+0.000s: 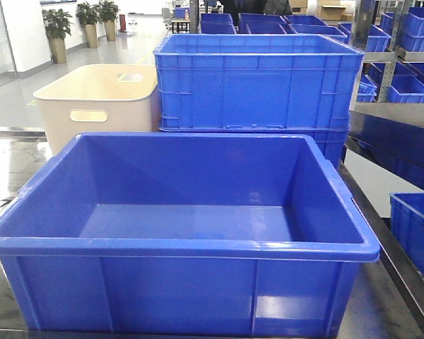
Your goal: Pick red and yellow blocks into blue bin
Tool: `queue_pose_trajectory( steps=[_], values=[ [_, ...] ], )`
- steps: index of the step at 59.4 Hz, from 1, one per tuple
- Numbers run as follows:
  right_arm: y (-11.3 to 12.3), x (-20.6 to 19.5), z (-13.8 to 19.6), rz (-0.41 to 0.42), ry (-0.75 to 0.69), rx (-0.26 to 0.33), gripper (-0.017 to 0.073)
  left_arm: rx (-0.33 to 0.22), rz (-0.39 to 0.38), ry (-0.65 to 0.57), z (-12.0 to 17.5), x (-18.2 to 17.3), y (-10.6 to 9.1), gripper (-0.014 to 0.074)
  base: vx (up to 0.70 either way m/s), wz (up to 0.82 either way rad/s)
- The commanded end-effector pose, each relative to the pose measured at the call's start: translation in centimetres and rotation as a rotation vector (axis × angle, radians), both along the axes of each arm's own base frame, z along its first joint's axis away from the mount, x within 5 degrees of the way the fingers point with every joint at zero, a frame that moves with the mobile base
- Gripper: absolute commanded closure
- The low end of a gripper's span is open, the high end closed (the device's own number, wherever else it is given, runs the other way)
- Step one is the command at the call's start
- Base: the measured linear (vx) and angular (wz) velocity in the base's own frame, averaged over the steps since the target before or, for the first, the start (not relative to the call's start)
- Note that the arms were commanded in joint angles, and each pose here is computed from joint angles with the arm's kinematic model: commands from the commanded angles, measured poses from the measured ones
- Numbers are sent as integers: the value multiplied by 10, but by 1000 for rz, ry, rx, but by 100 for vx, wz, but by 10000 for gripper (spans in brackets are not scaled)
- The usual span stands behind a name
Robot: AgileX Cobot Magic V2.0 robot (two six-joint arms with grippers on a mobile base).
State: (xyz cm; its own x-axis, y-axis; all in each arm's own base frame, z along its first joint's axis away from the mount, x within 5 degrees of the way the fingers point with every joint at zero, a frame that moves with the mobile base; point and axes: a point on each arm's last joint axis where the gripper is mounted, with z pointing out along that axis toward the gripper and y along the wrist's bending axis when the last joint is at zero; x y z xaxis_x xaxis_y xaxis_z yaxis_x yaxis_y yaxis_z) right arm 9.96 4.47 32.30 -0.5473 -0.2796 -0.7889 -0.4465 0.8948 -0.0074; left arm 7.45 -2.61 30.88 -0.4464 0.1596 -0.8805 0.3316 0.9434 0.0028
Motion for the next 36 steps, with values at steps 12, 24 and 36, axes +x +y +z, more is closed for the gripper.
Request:
queue_pose_trajectory(
  steps=[12,24,36],
  values=[
    [0,3,14,-10,-86,31,572,-127,163,-366,-25,-13,14,560,0,0],
    [0,3,14,-10,-86,31,571,-214,251,-476,-75,-20,19,560,0,0],
    [0,3,14,-10,-86,31,569,-204,282,-587,-96,-21,23,560,0,0]
  ],
)
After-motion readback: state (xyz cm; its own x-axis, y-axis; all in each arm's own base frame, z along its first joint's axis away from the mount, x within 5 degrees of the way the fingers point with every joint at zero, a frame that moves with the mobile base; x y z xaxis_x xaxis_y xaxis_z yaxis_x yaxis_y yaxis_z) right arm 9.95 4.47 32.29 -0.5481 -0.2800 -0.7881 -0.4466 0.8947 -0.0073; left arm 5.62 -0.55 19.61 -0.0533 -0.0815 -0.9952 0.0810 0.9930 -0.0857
